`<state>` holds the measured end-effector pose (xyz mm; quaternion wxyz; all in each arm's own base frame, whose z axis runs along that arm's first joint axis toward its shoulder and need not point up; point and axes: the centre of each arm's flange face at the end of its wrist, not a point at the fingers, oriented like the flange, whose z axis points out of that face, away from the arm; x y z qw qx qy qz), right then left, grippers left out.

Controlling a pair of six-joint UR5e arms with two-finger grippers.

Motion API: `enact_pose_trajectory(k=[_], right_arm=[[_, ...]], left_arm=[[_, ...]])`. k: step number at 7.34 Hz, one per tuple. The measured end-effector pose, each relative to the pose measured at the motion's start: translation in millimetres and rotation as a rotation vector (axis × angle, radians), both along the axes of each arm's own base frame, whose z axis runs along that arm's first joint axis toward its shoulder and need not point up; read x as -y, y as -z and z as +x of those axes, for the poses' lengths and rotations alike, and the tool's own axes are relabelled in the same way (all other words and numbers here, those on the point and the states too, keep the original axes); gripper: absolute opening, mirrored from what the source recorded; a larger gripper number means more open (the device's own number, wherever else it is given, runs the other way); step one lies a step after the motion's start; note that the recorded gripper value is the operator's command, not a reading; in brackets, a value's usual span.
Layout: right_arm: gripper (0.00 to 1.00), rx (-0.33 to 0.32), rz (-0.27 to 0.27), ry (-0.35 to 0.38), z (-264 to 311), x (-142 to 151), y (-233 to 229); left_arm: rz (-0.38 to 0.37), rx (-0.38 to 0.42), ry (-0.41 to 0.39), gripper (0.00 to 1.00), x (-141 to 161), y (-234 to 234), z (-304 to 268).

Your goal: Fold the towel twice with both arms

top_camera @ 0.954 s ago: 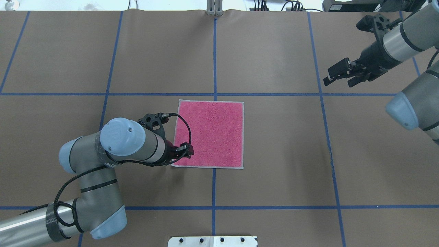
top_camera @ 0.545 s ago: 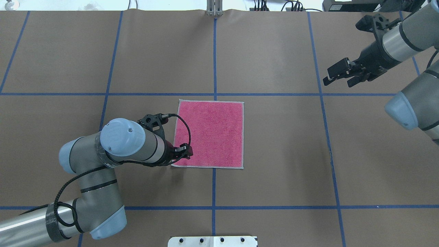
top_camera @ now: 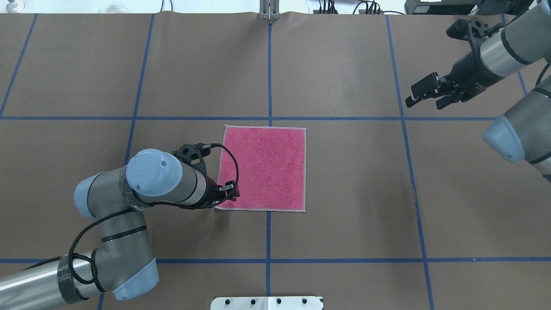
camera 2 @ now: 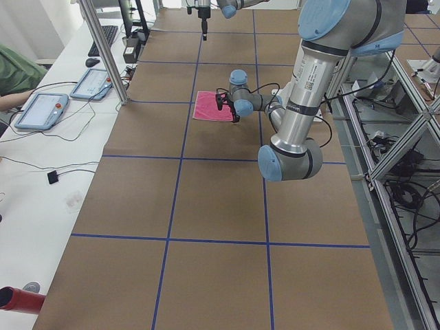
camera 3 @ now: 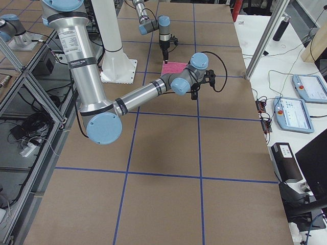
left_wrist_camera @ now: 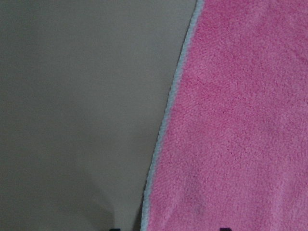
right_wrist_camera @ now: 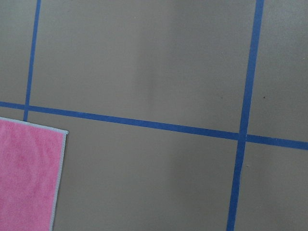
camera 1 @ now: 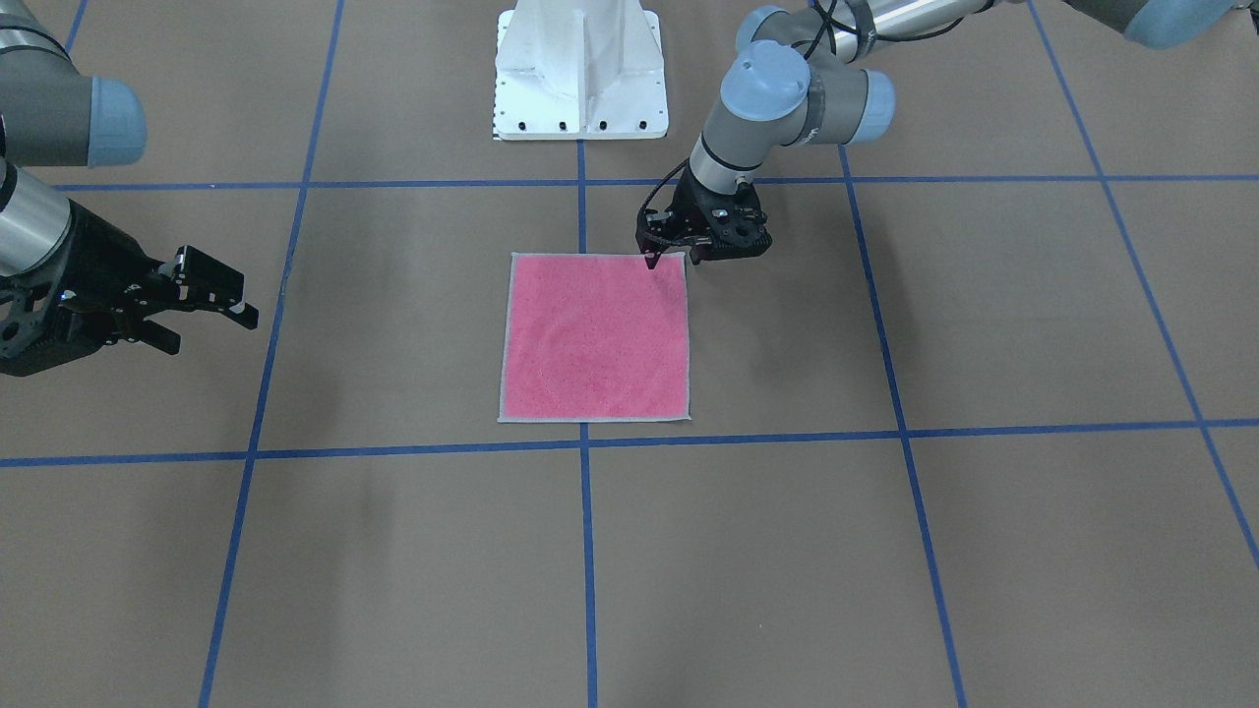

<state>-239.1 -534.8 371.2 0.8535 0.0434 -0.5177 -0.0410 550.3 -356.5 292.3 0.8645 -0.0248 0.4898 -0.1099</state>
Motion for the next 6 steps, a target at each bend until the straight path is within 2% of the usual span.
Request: enact_pose_trajectory(k=[4,6], right_arm=[[0.99,0.0,0.0,0.0,-0.3,0.5,0.1],[0.99,0.0,-0.001,0.001,-0.5,0.4,0.2]], left_arm=[[-0.001,0.002,-0.002,0.37,-0.4,-2.6,-0.4],[-0.003,0.002,-0.004,0.12,-0.6,-2.7,-0.4]])
